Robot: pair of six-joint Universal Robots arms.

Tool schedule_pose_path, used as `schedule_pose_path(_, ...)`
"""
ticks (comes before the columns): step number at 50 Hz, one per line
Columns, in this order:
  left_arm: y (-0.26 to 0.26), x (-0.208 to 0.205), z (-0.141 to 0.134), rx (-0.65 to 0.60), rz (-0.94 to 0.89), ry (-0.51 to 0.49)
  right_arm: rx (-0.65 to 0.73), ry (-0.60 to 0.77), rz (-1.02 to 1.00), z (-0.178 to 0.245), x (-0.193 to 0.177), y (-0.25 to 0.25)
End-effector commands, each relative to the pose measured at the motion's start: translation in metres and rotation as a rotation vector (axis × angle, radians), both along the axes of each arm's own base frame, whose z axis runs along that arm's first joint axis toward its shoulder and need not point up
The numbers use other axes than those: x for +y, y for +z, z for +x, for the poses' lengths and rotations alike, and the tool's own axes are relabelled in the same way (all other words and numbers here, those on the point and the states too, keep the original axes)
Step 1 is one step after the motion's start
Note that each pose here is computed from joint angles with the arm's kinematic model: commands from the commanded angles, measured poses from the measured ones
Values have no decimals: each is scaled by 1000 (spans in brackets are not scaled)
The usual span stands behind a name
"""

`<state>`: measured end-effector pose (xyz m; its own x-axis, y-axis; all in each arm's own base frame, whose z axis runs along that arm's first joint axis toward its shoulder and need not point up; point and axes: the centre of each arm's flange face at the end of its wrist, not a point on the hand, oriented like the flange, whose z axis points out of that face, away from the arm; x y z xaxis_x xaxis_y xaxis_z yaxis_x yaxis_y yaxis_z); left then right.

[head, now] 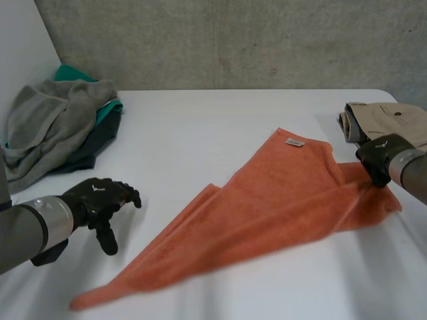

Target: Fold the laundry.

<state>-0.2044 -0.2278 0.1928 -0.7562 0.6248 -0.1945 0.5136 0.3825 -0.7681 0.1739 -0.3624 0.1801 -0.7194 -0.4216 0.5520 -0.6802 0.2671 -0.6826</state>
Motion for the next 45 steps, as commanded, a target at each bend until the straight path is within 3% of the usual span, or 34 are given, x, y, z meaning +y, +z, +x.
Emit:
schedule_pose_path(1, 6, 22, -5, -19, 6, -27, -16, -18, -54, 12, -10, 2)
schedule_pose_path(10, 3, 47, -9, -89, 50, -43, -19, -9, -49, 25, -8, -4)
schedule_pose_path(18, -14, 30, -3, -172, 16, 39, -51, -28, -30, 18, -4, -7)
schedule_pose_path(33, -50, 34, -15, -290, 23, 21, -65, -36, -31, 7, -3, -5)
schedule_pose_path(40, -26, 8, -26, -260, -185, 76, -76, -5, -64, 15, 0, 6)
schedule_pose_path(45, 65, -36, -43, -80, -565, 163, -133, 8, -230, 29, -12, 41)
